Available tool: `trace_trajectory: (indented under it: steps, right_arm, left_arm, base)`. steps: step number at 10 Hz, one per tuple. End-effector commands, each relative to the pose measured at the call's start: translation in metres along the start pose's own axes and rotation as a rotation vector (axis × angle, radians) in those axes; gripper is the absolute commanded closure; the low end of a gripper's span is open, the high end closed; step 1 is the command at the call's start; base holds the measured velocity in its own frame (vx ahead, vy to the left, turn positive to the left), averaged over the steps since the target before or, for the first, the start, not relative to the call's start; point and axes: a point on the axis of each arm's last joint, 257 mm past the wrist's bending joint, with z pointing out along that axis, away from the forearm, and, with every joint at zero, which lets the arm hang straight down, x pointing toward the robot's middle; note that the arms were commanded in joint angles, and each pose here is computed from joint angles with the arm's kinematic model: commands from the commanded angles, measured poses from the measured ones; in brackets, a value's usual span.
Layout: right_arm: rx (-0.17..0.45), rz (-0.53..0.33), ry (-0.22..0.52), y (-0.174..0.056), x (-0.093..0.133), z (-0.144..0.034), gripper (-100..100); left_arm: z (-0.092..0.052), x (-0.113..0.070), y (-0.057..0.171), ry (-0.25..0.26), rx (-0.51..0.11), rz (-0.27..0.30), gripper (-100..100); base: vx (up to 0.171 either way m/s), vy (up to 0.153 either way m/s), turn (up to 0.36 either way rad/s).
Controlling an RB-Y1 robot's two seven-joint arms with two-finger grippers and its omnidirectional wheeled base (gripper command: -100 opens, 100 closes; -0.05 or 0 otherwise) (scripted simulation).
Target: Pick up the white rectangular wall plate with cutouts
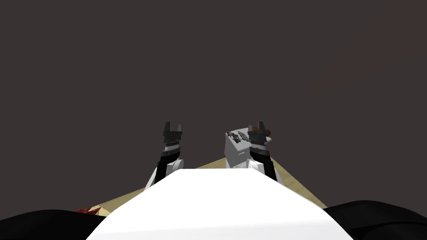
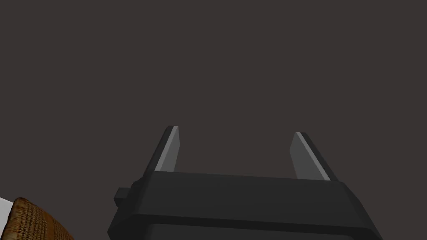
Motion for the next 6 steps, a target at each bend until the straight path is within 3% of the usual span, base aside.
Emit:
trace_trajectory:
  steps: [1,4,6]
  right_arm:
    - [0.002,-0.033,0.051,-0.002,0.008,0.002,-100]
    - [-0.003,-0.123,0.160,-0.011,0.027,0.007,-100]
    - [-0.016,-0.203,0.241,-0.019,0.042,0.011,-100]
  left_arm:
    - [0.000,0.000,0.000,0.000,0.000,0.000,0]
    - [0.000,0.000,0.000,0.000,0.000,0.000,0]
    - [0.000,0.000,0.000,0.000,0.000,0.000,0]
  base:
    - [-0.002,0.017,-0.023]
    - [-0.018,0.060,-0.049]
    - [-0.032,0.122,-0.067]
